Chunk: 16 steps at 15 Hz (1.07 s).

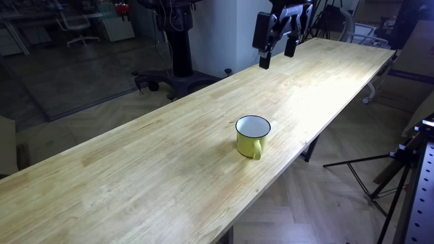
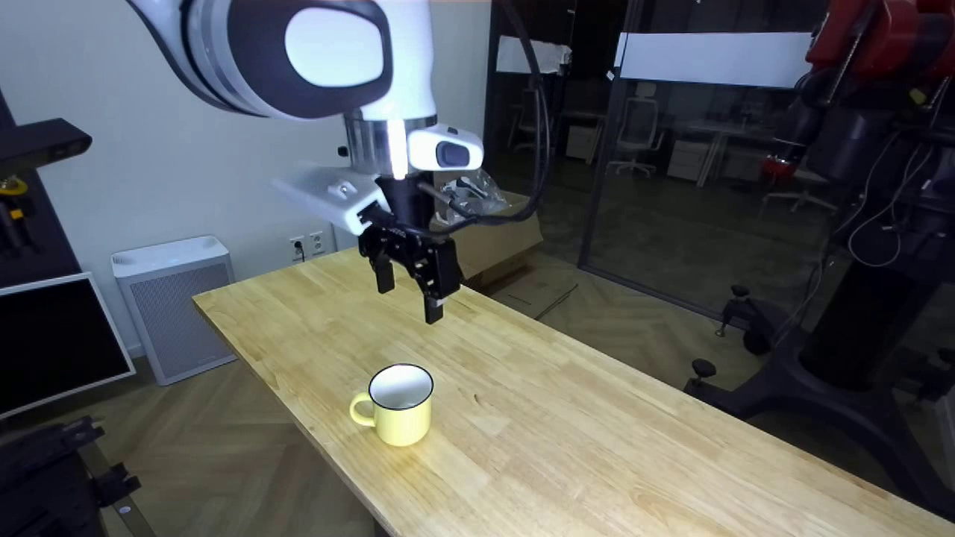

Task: Move the cup backwards.

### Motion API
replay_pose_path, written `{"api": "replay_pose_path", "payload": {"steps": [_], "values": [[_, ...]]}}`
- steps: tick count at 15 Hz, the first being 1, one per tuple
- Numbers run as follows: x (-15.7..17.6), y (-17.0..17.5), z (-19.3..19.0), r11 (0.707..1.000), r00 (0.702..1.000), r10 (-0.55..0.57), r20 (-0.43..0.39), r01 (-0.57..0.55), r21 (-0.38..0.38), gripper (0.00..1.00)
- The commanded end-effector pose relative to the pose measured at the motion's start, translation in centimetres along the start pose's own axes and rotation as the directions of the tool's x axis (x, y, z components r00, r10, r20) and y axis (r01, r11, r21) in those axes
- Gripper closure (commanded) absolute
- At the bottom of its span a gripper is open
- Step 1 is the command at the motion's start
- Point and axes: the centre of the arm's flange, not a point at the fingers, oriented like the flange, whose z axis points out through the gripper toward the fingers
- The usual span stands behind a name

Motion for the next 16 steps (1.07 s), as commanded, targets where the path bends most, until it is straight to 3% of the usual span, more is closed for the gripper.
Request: {"api": "replay_pose_path", "payload": {"steps": [1, 5, 11, 16], "values": [[0.8, -0.7, 4.0, 1.000, 0.999, -0.004, 0.039, 0.005, -0.014, 0.00], [0.8, -0.3, 8.1, 1.000, 0.997, -0.017, 0.077, 0.018, -0.014, 0.00], [2.0, -0.1, 12.8, 0.998, 0.999, -0.054, -0.003, 0.054, -0.040, 0.00], [3.1, -0.4, 15.6, 0.997, 0.998, -0.070, 0.006, 0.070, -0.022, 0.00]]}}
